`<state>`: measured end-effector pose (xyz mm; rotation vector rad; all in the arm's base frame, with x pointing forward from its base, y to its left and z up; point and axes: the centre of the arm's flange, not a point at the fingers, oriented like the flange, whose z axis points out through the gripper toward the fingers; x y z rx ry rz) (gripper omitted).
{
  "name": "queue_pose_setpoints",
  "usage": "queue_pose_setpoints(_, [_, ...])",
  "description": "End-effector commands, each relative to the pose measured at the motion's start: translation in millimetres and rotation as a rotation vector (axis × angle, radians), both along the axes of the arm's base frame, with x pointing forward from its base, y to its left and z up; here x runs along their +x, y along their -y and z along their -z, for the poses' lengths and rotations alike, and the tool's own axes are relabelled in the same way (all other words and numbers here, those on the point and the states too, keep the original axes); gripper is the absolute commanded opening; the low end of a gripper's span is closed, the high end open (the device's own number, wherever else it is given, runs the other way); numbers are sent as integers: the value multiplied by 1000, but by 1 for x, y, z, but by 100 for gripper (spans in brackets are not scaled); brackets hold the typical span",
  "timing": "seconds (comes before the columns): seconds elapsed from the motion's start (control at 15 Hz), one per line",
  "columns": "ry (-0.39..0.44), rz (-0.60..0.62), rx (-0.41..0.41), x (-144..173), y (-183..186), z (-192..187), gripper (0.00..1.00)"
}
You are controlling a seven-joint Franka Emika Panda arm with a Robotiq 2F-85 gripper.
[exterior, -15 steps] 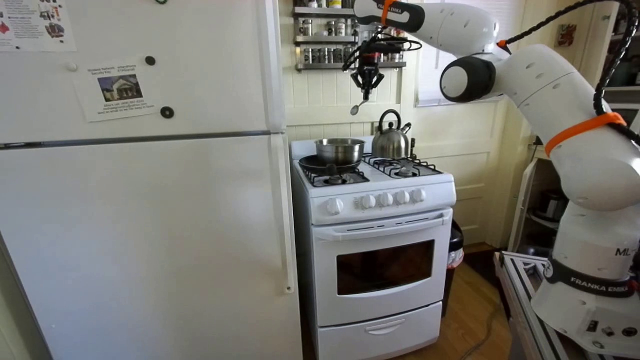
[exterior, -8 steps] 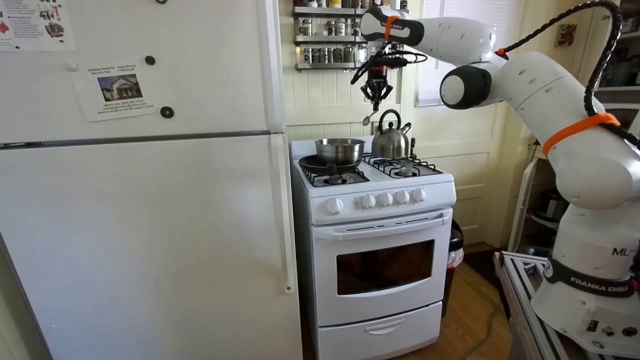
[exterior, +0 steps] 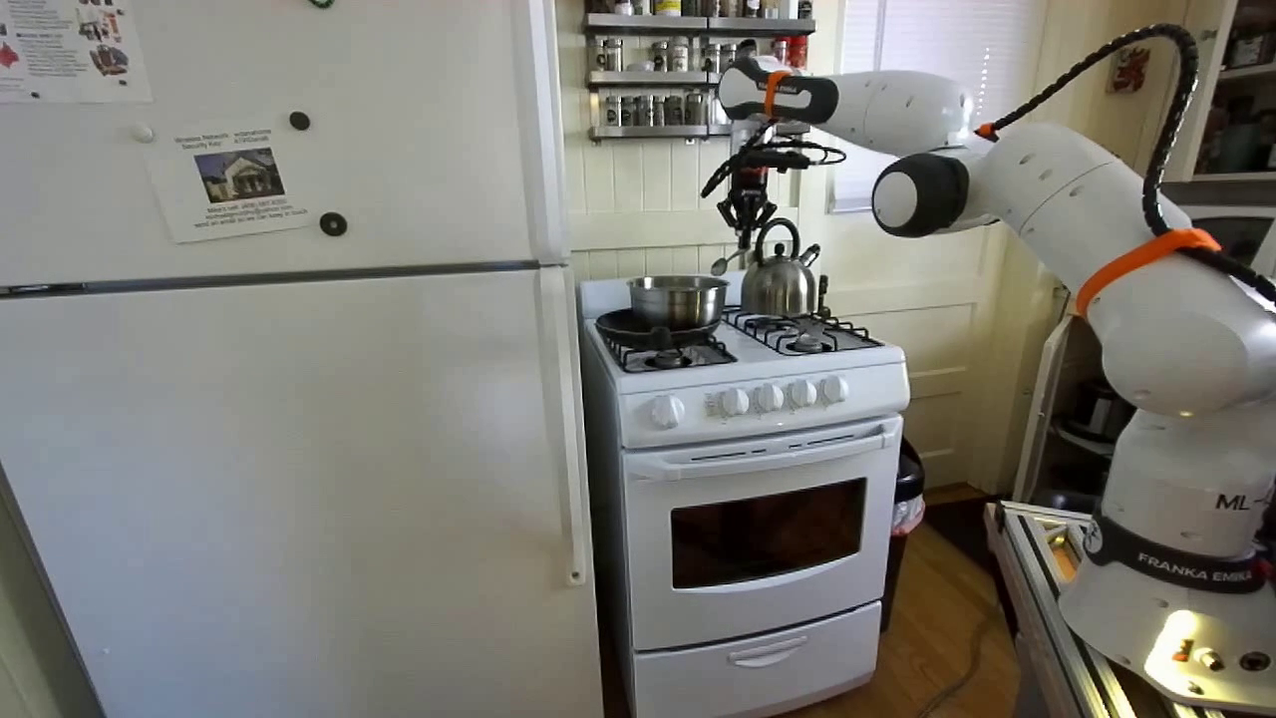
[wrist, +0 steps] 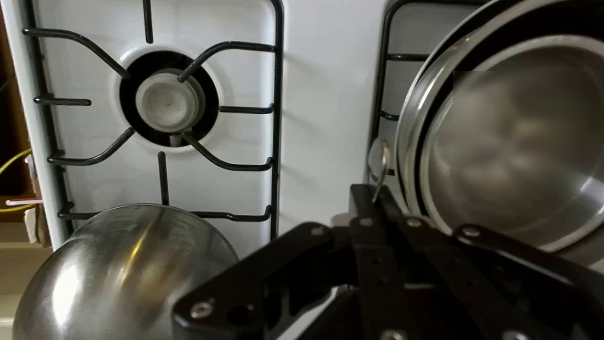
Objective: Move the spoon to the white part of the stove
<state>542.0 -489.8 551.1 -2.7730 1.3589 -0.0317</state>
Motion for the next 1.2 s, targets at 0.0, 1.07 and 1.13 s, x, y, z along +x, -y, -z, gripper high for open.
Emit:
queue_pose_setpoints(0.0, [16,-31,30,-7,-2,24,1])
queue_pose_setpoints(1.07, [133,133,-49,-29,28,57,1])
queue_pose_setpoints(1.13, [119,129,-49,-33,32,64,1])
